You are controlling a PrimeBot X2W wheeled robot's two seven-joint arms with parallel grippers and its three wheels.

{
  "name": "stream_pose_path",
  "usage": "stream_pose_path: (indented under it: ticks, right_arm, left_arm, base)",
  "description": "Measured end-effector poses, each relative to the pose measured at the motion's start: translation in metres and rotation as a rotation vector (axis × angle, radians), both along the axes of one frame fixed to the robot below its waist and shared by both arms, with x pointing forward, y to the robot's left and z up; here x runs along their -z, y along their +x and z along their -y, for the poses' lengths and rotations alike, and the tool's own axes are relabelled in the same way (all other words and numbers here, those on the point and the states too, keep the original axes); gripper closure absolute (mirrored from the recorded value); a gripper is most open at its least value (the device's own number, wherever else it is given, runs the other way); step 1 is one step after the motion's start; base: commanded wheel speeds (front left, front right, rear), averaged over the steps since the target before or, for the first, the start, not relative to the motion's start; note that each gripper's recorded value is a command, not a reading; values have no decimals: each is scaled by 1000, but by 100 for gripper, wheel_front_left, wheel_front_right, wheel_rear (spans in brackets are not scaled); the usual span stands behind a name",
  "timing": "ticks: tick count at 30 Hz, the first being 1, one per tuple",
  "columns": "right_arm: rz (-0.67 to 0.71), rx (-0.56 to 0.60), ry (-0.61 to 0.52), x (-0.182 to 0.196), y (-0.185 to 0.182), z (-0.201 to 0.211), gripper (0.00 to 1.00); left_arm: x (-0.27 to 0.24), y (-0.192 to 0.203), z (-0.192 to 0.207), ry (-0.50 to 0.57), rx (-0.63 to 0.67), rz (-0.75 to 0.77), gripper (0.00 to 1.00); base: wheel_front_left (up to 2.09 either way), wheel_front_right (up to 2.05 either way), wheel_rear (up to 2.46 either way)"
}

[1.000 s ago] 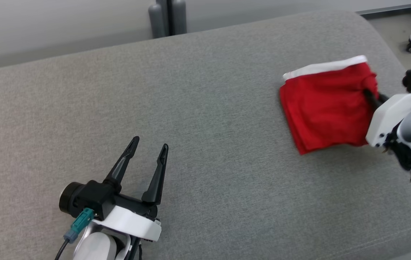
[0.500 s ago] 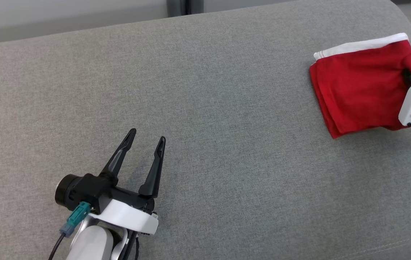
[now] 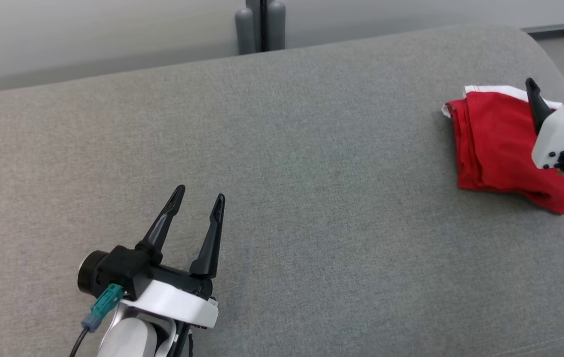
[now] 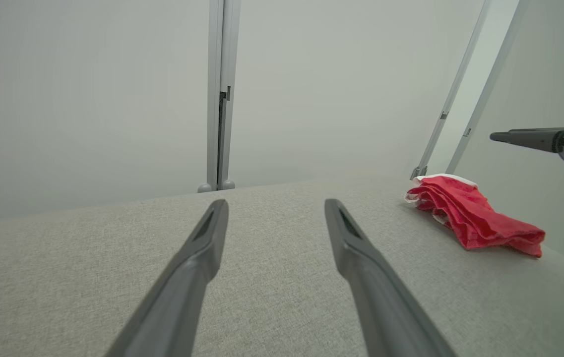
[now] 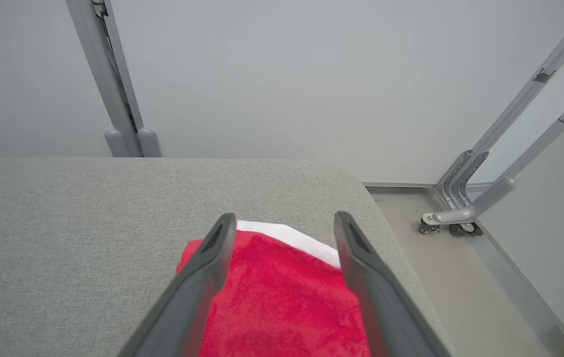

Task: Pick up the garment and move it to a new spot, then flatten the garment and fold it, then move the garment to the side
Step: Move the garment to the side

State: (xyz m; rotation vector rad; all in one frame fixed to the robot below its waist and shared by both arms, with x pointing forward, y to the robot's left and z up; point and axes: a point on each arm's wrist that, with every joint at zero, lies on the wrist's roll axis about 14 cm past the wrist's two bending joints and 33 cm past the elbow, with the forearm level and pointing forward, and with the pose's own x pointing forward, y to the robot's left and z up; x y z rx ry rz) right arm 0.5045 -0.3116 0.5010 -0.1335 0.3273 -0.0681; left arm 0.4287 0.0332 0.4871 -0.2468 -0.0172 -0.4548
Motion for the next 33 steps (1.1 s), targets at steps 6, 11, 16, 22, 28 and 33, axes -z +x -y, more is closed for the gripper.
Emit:
stream_pose_path:
  ticks: [6,11,16,22,28,33]
  right_arm:
    - [163,-97,33,-38,5,-35,0]
    - [260,-178,84,-56,1,-66,0]
    - [317,-238,164,-58,-11,-93,0]
    - [380,-274,234,-56,-42,-114,0]
    - [394,-287,294,-36,-82,-134,0]
    - [408,-263,338,-27,-107,-141,0]
  left_arm:
    - [-15,-9,-18,-1,-63,29,0]
    - [-28,-18,-46,3,-149,60,0]
    - [-35,-29,-82,15,-251,77,0]
    - [-39,-53,-109,19,-335,85,0]
    - [-43,-71,-129,14,-405,96,0]
    - [-37,-77,-137,20,-438,77,0]
  base:
    - [0,0,0]
    - [0,0,0]
    - [0,0,0]
    - [0,0,0]
    - [0,0,0]
    - [0,0,0]
